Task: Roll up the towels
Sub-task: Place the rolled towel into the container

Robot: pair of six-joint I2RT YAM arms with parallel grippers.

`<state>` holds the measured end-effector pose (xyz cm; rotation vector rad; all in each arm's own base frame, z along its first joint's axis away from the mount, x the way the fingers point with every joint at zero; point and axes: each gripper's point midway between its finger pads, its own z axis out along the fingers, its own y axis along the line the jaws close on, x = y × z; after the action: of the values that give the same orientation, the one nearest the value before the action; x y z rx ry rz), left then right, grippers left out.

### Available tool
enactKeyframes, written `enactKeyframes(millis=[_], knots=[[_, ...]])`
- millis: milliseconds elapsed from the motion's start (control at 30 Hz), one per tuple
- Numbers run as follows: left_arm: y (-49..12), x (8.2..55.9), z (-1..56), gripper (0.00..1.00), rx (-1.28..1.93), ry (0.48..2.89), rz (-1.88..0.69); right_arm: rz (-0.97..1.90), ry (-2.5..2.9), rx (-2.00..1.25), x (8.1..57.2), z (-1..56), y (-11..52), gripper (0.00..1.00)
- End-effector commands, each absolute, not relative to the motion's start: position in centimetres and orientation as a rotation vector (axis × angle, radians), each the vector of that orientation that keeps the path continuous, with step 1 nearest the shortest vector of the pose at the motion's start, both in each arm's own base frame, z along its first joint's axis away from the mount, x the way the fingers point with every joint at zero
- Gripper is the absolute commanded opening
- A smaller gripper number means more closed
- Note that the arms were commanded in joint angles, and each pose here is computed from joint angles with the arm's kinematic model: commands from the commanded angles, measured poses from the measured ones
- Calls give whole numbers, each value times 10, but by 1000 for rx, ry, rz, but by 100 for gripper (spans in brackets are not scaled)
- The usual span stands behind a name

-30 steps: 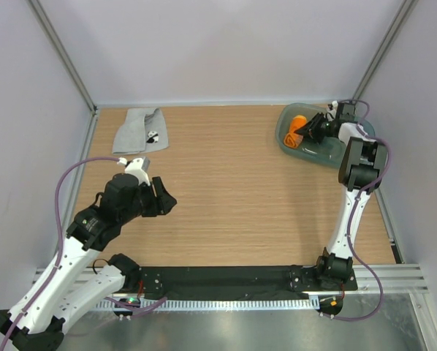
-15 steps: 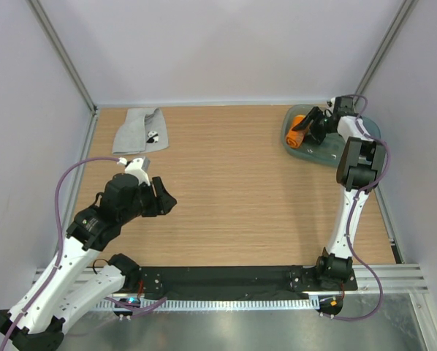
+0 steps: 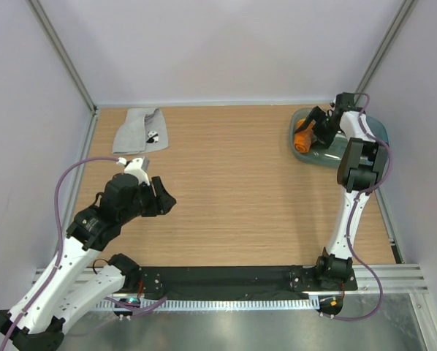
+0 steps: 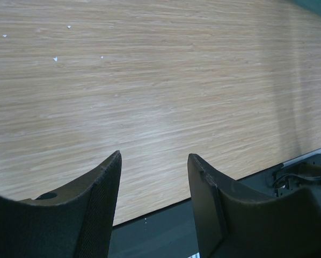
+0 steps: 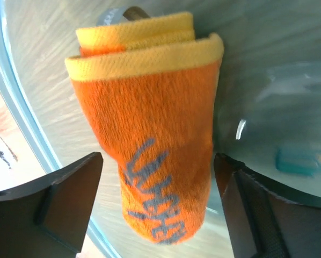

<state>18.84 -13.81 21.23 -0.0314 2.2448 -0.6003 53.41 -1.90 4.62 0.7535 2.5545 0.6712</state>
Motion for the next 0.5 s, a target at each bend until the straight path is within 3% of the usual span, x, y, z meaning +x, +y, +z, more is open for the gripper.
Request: enactKeyframes(millis=[0, 467], knots=[[-135, 191, 211, 54, -18, 2239, -575, 543, 2506, 735, 532, 94, -37, 95], [-134, 193, 209, 53, -29, 2250, -558, 378, 2434, 726, 528, 153, -57, 99]])
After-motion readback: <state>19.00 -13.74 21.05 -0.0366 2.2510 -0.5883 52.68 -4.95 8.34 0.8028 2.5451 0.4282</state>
